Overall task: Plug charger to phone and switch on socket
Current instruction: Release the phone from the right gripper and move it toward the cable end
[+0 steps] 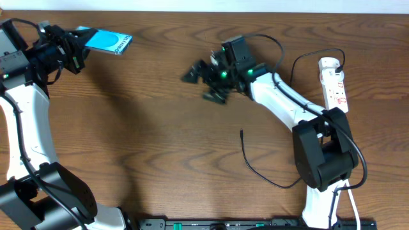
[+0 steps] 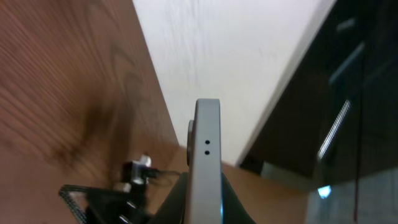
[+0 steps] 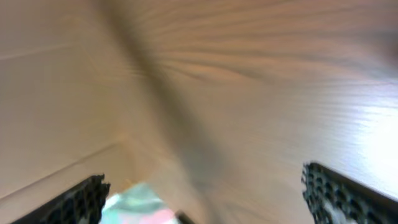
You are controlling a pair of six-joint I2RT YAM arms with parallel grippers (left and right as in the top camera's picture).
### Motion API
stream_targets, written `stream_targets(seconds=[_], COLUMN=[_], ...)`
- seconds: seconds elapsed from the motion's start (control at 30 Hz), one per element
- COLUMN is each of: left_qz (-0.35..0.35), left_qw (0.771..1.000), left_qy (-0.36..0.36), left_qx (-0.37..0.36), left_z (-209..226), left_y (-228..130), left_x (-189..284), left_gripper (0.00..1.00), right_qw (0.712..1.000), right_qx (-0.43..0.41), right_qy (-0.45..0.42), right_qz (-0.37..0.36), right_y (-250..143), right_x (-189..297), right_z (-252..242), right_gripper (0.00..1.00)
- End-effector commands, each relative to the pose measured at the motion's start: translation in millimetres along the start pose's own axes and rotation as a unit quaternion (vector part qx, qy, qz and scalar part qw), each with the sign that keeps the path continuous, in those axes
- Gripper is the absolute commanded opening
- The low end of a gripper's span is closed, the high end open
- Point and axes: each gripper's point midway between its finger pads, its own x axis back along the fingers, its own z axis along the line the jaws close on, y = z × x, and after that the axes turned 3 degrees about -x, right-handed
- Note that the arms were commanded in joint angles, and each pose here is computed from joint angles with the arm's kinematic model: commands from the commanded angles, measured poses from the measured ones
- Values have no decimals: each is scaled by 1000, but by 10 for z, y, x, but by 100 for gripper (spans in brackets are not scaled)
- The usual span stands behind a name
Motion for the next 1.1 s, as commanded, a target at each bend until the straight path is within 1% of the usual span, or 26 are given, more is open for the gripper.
stream_targets(seconds=[0.0,0.13,0.2,0.33,0.4,0.53,0.73,0.9,1.07], left_qz=[71,99,111,142,163,209,266,300,333], left_qw=[997,992,990,981,976,964,953,944,932], left_qy=[-33,-46,-42,-32,-27,-12,9,24,-25], left_qx=[-23,-68,-77,-127,-142,-162,-146,-134,-141], left_z=[-144,-164,-126,-5,68,252,566,873,865], left_y=[-265,-382,-453,-661,-779,-1025,-1251,-1339,-1350], left_x=[40,38,6,-142,-241,-517,-910,-1163,-1249], left_gripper=[7,7,7,7,7,7,7,7,7], right_qw=[986,952,934,903,897,886,880,877,885], right_qx=[88,112,127,152,164,158,148,136,122], right_qy=[-104,-248,-296,-369,-383,-419,-441,-456,-448], right_qz=[-93,-139,-153,-161,-146,-123,-98,-67,-29], right_y=[286,359,361,314,263,158,55,-56,-207], right_x=[402,883,1095,1396,1430,1502,1514,1409,1188], right_z=[-162,-419,-448,-496,-530,-692,-853,-1118,-1403], right_gripper=[99,99,99,99,99,99,99,99,99])
